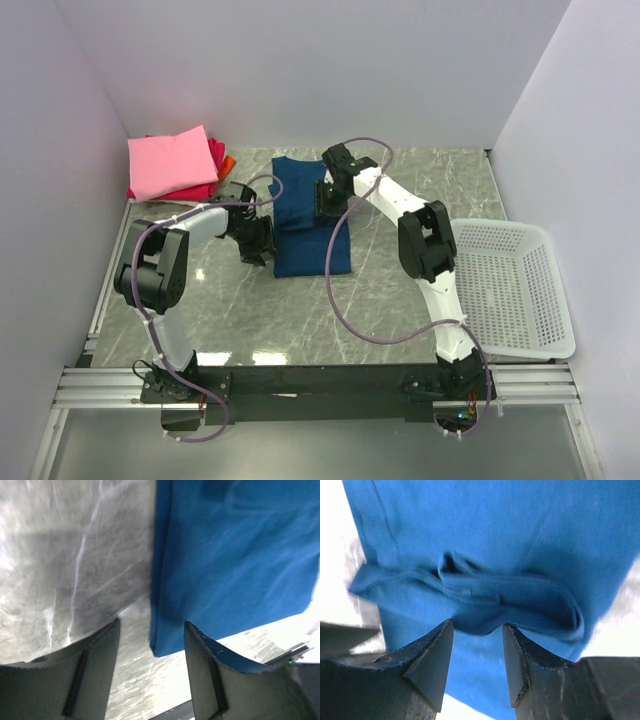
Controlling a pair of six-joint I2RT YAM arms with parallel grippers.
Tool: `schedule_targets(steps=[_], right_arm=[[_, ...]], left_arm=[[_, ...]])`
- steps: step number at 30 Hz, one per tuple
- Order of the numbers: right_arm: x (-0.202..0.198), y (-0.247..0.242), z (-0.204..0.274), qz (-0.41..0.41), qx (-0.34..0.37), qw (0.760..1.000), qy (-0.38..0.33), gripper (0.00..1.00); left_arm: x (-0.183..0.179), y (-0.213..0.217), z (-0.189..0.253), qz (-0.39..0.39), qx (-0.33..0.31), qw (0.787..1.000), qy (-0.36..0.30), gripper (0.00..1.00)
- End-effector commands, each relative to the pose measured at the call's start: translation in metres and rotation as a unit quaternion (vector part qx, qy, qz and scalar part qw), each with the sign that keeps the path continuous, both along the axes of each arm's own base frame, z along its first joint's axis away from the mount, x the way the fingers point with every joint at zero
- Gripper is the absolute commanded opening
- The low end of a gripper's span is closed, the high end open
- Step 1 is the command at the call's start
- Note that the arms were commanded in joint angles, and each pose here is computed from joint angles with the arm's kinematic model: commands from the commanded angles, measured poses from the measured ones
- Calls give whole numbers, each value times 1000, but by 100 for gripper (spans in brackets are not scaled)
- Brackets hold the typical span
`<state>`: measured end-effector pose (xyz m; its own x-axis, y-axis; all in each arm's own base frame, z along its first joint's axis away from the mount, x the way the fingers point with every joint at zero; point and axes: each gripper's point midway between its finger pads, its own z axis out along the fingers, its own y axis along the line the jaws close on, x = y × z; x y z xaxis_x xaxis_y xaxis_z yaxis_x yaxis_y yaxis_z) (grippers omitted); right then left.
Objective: Fold and stack the t-shirts
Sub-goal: Fold the tshirt
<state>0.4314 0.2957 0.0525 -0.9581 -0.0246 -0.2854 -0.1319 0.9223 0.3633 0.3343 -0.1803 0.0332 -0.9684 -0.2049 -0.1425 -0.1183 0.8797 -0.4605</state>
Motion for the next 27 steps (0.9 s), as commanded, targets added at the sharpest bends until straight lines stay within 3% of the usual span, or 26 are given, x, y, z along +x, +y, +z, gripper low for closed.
schedule_targets(steps=[1, 7, 13, 19, 27], right_arm=[[22, 0, 14, -12, -7, 1000, -25, 51], [63, 6, 54, -62, 33, 994, -89, 51], [72, -1, 84, -85, 57, 987, -122, 51], [39, -20, 84, -70, 44, 990, -111, 52], [-45, -59, 63, -54, 21, 996, -68, 52]], left_arm=[[-15, 3, 3, -18, 19, 1000, -9, 59], [-34, 10, -4, -13, 23, 1000, 3, 59], [-42, 12, -6, -14, 24, 1000, 6, 59], [-41, 8, -4, -12, 11, 1000, 3, 59], [-36, -3, 2, -10, -19, 1000, -2, 58]])
